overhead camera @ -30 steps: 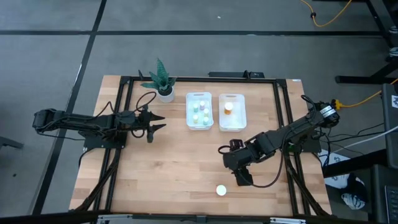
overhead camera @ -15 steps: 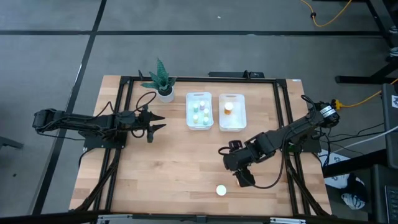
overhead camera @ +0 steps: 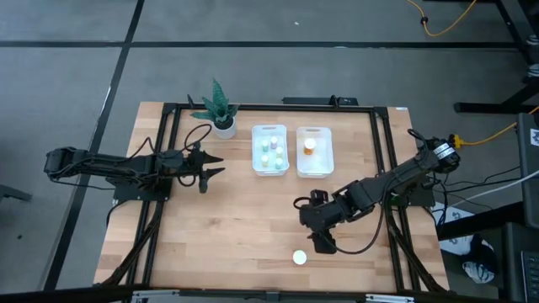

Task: Pick and place medicine bottles into bin by pill shape (circle, oval)
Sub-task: Put the orange pill bottle into the right white bin

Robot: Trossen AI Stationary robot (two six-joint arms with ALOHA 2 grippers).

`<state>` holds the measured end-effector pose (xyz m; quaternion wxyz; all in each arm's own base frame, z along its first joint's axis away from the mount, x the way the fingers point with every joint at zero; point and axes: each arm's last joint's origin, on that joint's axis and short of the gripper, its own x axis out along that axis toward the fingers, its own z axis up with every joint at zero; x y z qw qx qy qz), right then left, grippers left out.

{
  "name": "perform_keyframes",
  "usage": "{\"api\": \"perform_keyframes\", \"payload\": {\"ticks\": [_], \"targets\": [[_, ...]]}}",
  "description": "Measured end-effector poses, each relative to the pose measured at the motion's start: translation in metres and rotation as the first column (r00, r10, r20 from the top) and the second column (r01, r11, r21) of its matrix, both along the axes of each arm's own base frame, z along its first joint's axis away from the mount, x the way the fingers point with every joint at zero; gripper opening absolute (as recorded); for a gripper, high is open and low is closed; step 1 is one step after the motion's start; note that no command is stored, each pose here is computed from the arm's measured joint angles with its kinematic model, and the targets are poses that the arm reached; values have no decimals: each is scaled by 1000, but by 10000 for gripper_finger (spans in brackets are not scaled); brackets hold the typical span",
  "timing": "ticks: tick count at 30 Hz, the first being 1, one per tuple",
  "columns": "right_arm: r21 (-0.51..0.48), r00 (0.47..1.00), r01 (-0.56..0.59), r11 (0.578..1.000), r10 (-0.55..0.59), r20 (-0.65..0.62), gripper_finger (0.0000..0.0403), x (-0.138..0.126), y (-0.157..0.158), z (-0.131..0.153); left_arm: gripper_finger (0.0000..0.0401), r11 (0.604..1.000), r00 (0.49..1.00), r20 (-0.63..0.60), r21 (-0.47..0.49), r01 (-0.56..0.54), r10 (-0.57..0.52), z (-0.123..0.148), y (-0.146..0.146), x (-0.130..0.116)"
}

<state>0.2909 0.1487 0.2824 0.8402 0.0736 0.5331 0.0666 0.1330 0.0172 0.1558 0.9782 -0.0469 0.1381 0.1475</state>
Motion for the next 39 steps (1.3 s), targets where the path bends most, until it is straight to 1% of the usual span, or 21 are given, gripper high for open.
{"api": "perform_keyframes", "payload": {"ticks": [2,4,9,11,13,16,18,26,29,32,37,39], "targets": [[41,1000,22,999,-22,-3,293,0,3,1,155,1000,1000,0,0,0,0,0,0,0],[69,1000,-1,998,1,-1,292,0,8,1,155,1000,1000,1,0,0,0,0,0,0],[77,999,-49,996,49,7,286,0,26,-7,155,1000,1000,0,0,-1,1,0,0,0],[63,997,-80,995,81,-13,283,0,34,-15,155,1000,1000,0,0,0,0,0,0,0],[27,989,-141,990,142,-33,283,0,44,-26,155,1000,1000,0,0,0,0,0,0,0],[-17,968,-244,970,242,-57,283,0,58,-43,155,1000,1000,0,0,0,0,0,0,0],[-34,957,-283,959,280,-73,282,2,64,-54,155,1000,1000,0,0,-1,1,0,0,0],[-92,946,-299,950,282,-163,282,10,72,-90,155,1000,1000,0,0,0,0,0,0,0],[-97,942,-307,947,288,-171,282,13,74,-99,155,1000,1000,0,0,0,0,0,0,0],[-92,944,-306,947,290,-157,282,16,77,-103,155,1000,1000,0,0,0,0,0,0,0],[-80,948,-308,948,298,-112,282,20,79,-102,155,1000,1000,0,0,0,0,0,0,0],[-82,943,-326,942,319,-92,282,21,80,-101,155,1000,1000,0,0,0,0,0,0,0]]}}
